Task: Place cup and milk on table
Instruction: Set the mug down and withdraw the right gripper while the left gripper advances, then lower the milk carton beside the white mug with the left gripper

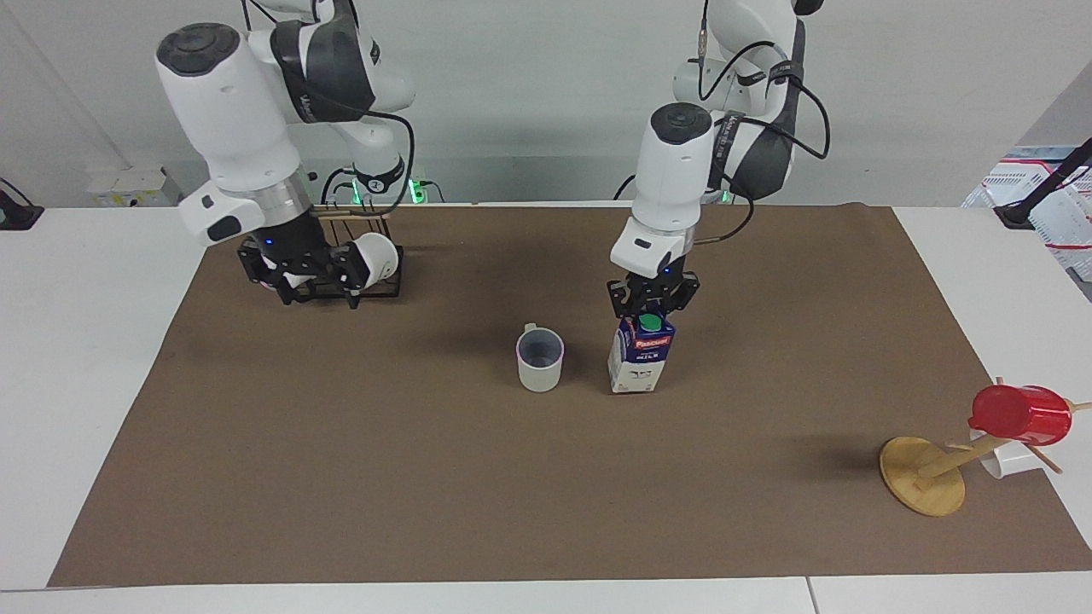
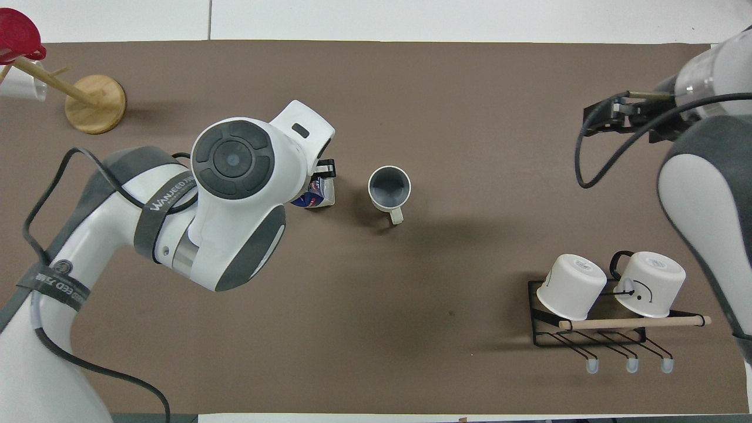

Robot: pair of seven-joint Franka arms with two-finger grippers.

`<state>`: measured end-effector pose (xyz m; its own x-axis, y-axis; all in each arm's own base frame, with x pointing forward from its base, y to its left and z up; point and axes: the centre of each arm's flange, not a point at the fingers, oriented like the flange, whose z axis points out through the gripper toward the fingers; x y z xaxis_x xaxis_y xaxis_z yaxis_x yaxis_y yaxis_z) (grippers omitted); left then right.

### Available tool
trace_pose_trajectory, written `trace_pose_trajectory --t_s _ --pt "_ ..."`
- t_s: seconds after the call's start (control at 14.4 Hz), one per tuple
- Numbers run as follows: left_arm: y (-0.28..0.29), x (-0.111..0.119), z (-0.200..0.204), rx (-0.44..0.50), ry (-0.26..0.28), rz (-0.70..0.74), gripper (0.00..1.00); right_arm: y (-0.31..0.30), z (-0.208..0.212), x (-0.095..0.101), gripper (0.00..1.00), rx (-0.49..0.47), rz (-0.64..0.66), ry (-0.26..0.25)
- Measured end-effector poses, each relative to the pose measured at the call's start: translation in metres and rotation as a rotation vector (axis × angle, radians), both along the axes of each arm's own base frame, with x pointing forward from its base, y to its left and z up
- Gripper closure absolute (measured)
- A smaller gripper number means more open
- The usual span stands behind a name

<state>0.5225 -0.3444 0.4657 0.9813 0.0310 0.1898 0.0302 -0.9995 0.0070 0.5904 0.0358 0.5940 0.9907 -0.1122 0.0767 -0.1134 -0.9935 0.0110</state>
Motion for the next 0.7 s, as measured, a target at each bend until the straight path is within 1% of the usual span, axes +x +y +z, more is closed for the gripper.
trace_pose_trajectory --t_s 0.21,0.35,0.49,0.7 --pt "-0.02 -0.007 0.007 -0.014 -0.017 -0.007 0.6 -0.037 0.026 -0.023 0.0 -0.011 -0.011 0.065" --pt "-0.025 -0.009 0.009 -0.015 -0.021 -0.013 0.6 -0.043 0.047 -0.035 0.0 -0.021 -0.019 0.1" --pt "-0.028 -0.009 0.005 0.013 -0.038 -0.029 0.6 -0.04 0.054 -0.039 0.0 -0.027 -0.013 0.104" --pt "-0.038 -0.009 -0.003 0.012 -0.062 -0.033 0.6 -0.037 0.047 -0.038 0.0 -0.027 -0.007 0.112"
